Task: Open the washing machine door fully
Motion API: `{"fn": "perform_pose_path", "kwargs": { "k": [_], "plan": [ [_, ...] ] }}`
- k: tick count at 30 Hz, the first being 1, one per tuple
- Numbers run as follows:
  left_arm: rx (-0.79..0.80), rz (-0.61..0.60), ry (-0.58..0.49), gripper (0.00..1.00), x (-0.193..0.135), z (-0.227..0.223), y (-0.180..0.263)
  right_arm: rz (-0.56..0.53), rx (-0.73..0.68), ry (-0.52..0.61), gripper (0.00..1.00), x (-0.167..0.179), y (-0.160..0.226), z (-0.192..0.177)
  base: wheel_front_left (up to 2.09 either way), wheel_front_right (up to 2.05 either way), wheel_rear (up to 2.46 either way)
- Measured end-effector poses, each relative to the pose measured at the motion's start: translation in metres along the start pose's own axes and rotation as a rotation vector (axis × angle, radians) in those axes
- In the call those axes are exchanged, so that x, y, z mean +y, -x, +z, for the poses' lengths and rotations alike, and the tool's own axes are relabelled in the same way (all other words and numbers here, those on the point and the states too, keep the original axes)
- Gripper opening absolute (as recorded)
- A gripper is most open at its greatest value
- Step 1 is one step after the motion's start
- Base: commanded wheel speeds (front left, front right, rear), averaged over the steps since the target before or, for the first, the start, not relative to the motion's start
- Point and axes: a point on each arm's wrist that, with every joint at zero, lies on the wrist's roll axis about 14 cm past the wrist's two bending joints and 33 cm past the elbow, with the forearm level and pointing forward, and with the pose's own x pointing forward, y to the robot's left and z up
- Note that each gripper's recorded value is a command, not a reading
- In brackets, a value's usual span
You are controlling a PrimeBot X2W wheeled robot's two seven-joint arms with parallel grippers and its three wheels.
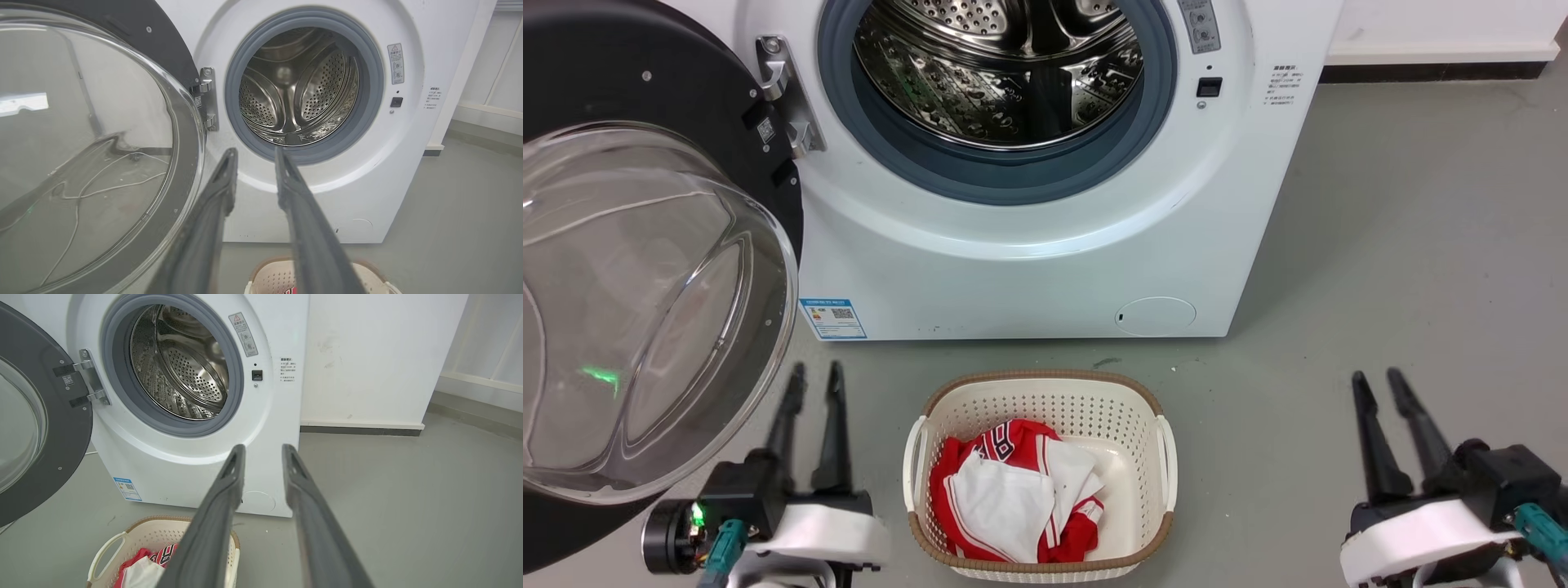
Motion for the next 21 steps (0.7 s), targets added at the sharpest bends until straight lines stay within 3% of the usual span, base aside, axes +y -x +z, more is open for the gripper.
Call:
{"fn": "perform_pose_path", "kwargs": {
  "k": [21],
  "plan": [
    [0.135, 0.098, 0.37, 0.0, 0.016, -0.03, 0.009, -0.053, 0.043, -0.392, 0.0, -0.008, 0.002, -0.017, 0.0, 0.0, 0.0]
  ]
}}
